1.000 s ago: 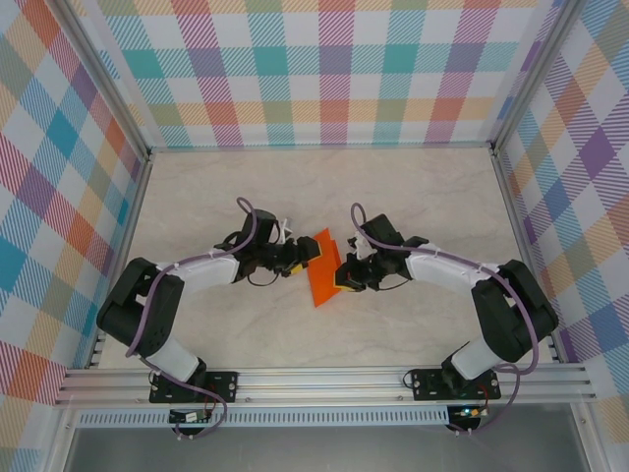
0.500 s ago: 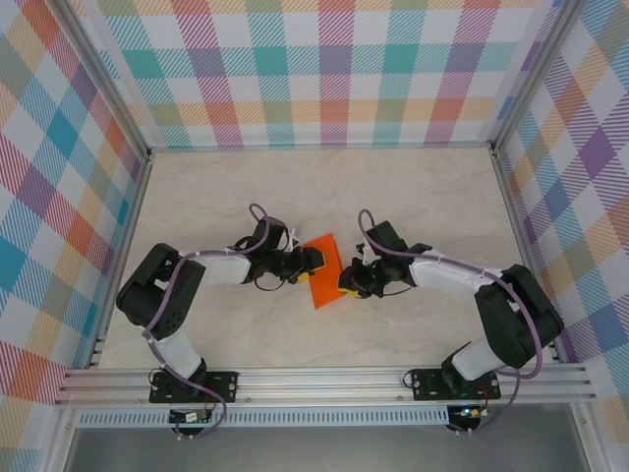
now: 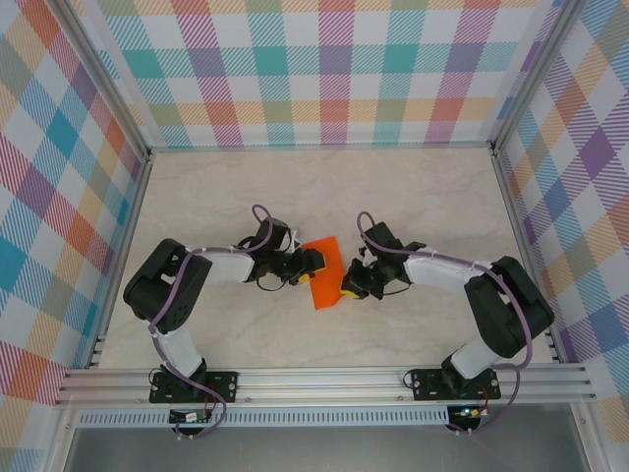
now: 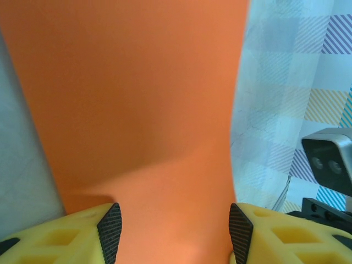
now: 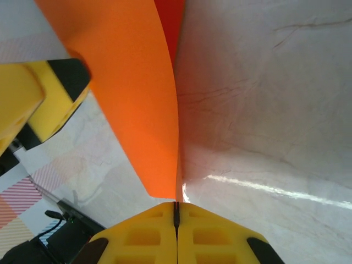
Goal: Fold a paper plane with a square sheet of paper (pick it up from the middle)
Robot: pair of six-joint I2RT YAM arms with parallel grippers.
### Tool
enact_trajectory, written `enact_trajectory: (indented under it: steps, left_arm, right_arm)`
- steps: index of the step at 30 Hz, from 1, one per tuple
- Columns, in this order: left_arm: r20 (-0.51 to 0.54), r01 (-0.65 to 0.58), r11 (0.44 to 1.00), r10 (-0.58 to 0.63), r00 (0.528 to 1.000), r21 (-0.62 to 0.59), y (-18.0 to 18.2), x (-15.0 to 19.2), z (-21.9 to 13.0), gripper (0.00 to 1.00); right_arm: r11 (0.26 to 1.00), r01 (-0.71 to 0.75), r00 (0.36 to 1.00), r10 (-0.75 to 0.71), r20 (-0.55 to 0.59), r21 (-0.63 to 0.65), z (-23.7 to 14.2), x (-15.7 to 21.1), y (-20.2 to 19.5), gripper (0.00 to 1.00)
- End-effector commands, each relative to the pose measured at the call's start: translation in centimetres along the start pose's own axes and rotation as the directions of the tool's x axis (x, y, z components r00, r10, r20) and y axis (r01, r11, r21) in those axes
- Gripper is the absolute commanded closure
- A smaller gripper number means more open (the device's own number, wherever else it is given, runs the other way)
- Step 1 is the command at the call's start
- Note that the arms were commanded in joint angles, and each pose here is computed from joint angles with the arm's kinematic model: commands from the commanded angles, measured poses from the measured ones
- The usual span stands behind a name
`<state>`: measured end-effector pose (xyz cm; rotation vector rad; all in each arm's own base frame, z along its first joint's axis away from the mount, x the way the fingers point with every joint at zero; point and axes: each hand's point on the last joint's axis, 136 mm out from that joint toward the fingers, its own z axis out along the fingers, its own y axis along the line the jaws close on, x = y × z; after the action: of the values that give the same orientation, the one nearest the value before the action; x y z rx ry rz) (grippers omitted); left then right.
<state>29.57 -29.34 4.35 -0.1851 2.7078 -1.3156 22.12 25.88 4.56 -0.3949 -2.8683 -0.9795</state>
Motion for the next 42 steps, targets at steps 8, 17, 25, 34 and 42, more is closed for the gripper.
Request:
enact_trajectory:
  steps: [8, 17, 25, 34, 42]
  left_arm:
    - [0.015, -0.061, 0.998, 0.061, 0.998, -0.007, -1.7, -0.5, -0.7, 0.44]
    - [0.130, -0.059, 0.993, 0.072, 0.989, -0.103, -0.9, -2.6, -1.8, 0.59]
    - [0.062, -0.048, 0.997, 0.052, 0.997, -0.065, -0.8, -2.0, -0.2, 0.68]
    - [0.014, -0.017, 0.993, 0.019, 1.000, -0.118, 1.0, -1.4, 0.8, 0.72]
    - [0.004, -0.014, 0.990, 0.015, 1.000, -0.143, 1.6, -1.1, 1.1, 0.73]
  right_arm:
    - [0.999, -0.041, 0.999, 0.041, 0.011, 0.031, 0.5, -2.0, 1.6, 0.96]
    - [0.999, -0.027, 1.000, 0.027, -0.007, -0.021, 1.2, -2.8, 3.6, 0.95]
    - [1.000, -0.028, 0.999, 0.027, -0.018, -0.009, 0.2, -1.5, 2.9, 0.94]
    - [0.999, -0.039, 0.998, 0.037, -0.053, -0.039, -1.1, 0.5, 2.8, 0.89]
    - [0.996, -0.027, 0.999, 0.023, -0.049, -0.086, -1.5, 0.4, 4.3, 0.89]
